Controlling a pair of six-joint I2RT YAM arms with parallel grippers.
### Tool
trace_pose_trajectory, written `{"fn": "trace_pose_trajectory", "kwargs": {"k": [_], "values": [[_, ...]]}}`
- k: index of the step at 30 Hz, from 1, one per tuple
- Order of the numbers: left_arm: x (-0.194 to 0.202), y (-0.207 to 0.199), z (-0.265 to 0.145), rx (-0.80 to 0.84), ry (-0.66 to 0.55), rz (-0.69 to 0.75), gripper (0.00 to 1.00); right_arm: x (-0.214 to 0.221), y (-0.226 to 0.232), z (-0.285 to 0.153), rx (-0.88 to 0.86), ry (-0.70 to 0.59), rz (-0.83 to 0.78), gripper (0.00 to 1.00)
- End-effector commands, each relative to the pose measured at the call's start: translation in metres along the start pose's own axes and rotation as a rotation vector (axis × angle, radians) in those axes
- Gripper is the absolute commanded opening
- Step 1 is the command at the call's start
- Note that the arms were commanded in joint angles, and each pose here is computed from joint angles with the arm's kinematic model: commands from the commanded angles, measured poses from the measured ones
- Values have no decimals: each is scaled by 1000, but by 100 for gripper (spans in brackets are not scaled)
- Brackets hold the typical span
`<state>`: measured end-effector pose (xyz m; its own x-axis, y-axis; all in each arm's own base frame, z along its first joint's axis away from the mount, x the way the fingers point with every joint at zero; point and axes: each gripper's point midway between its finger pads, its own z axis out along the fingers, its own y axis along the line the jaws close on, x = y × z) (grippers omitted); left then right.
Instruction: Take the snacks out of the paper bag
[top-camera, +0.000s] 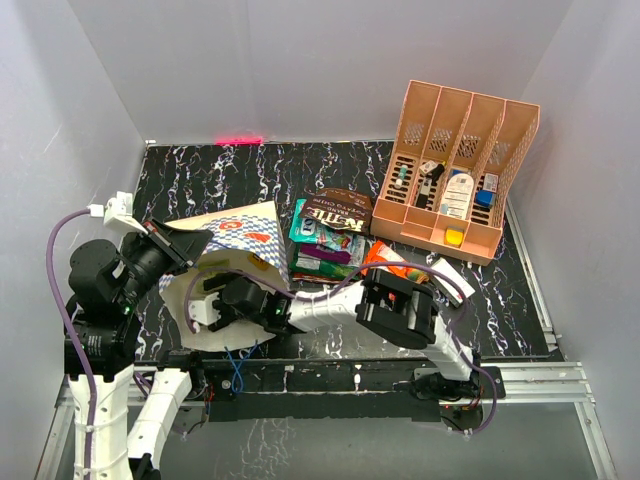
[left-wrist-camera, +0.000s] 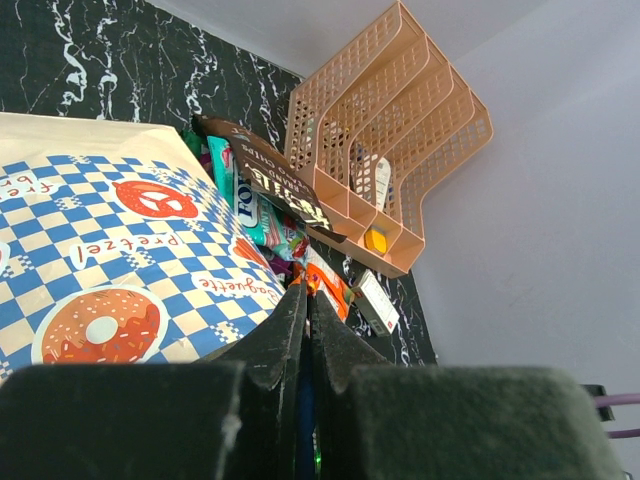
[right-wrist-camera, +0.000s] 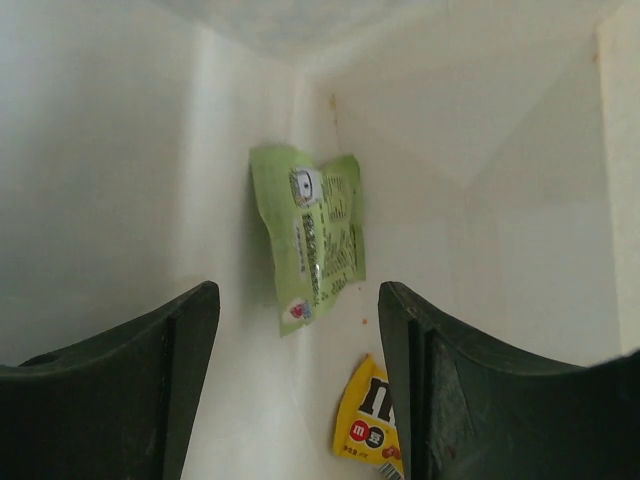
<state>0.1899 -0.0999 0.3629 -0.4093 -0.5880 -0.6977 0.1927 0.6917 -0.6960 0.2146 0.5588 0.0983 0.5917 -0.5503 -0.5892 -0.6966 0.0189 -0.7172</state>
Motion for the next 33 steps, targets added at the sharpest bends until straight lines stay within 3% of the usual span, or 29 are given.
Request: {"fn": "trace_pose_trajectory", "kwargs": {"k": [1, 13, 20, 23, 26, 30, 33], "values": [[-7, -16, -4, 55, -14, 6, 0, 0, -32, 13, 78, 2, 50, 66], [-6, -17, -2, 60, -7, 2, 0, 29, -19, 45, 45, 29, 75, 65], [-5, -16, -1, 63, 0, -8, 0, 23, -28, 59, 88, -7, 99, 59], [-5, -16, -1, 62, 1, -9, 0, 24, -36, 63, 116, -26, 127, 48], [-4, -16, -2, 58, 4, -10, 0, 26, -46, 66, 135, -35, 159, 31], [-4, -15, -5, 51, 1, -3, 0, 24, -56, 59, 131, -36, 164, 16], [-4, -11, -4, 36, -5, -1, 0, 4, -59, 39, 86, -106, 149, 8]]}}
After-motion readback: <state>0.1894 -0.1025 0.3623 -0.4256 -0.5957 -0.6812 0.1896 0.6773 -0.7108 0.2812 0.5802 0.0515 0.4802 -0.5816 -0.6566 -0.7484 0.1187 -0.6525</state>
